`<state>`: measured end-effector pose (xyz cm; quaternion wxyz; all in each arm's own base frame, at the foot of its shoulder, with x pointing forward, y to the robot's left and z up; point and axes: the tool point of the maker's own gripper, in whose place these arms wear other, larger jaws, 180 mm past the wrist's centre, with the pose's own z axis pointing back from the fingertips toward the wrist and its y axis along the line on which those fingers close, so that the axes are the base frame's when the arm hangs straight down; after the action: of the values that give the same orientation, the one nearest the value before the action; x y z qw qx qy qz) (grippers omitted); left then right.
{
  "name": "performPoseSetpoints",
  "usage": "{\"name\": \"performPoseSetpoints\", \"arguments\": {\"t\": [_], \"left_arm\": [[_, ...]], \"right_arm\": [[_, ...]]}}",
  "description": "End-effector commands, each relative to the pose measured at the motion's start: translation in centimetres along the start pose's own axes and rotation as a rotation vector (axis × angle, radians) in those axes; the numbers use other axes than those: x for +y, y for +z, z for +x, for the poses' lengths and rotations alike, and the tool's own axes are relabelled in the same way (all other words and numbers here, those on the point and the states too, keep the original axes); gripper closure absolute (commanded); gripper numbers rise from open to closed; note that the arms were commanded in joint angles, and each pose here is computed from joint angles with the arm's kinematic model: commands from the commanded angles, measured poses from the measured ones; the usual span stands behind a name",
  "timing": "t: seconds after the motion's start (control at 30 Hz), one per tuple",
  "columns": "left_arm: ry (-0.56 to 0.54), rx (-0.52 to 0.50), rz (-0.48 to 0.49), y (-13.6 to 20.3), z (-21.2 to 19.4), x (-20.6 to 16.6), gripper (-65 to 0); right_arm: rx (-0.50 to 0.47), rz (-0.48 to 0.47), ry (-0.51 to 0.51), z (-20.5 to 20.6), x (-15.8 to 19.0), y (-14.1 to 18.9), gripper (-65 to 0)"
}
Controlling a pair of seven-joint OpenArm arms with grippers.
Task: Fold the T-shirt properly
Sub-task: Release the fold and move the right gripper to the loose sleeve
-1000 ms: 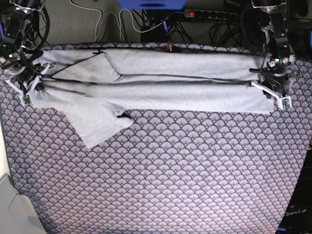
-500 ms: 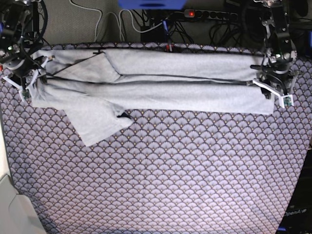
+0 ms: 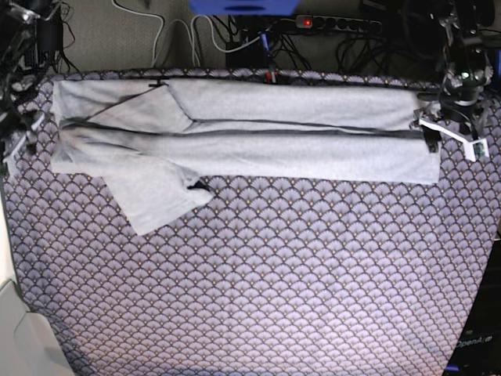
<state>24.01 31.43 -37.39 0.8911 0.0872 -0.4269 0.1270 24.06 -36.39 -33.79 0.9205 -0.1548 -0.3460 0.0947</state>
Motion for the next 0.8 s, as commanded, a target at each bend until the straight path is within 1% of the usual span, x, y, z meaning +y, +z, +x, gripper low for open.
{"name": "performPoseSetpoints", "arguments": {"t": [0.0, 0.13, 0.27, 0.33, 0.43, 0.5, 0.63, 0.77], "left_arm": [[-0.015, -0.059, -0.007, 0.5, 1.8, 0.0, -46.6], [-0.02, -0.095, -0.02, 1.1, 3.0, -0.6, -46.8], [-0.023, -0.089, -0.02, 1.3, 2.7, -0.6, -46.8], [-0.022, -0.089, -0.019, 1.3, 2.7, -0.6, -46.8], [-0.024, -0.079, -0.015, 1.4, 2.3, -0.4, -46.8], [-0.025, -0.073, -0.012, 1.5, 2.0, -0.3, -46.8], [-0.024, -0.072, -0.013, 1.5, 1.9, -0.3, -46.8], [-0.014, -0.069, -0.015, 1.5, 1.7, -0.5, -46.8]], "right_arm": [[-0.034, -0.045, 0.027, 1.9, -1.8, 0.6, -29.2], [-0.073, -0.022, 0.083, 6.1, -1.1, -0.5, -29.2], [-0.091, 0.041, 0.161, 9.7, 1.7, -1.7, -29.2], [-0.083, 0.083, 0.175, 10.7, 3.1, -2.8, -29.2], [-0.065, 0.144, 0.194, 11.7, 5.0, -4.6, -29.2], [-0.058, 0.181, 0.186, 12.0, 6.2, -5.5, -29.2], [-0.048, 0.226, 0.144, 12.8, 7.3, -7.0, -29.2], [-0.022, 0.289, 0.156, 13.3, 9.4, -8.5, -29.2]]}}
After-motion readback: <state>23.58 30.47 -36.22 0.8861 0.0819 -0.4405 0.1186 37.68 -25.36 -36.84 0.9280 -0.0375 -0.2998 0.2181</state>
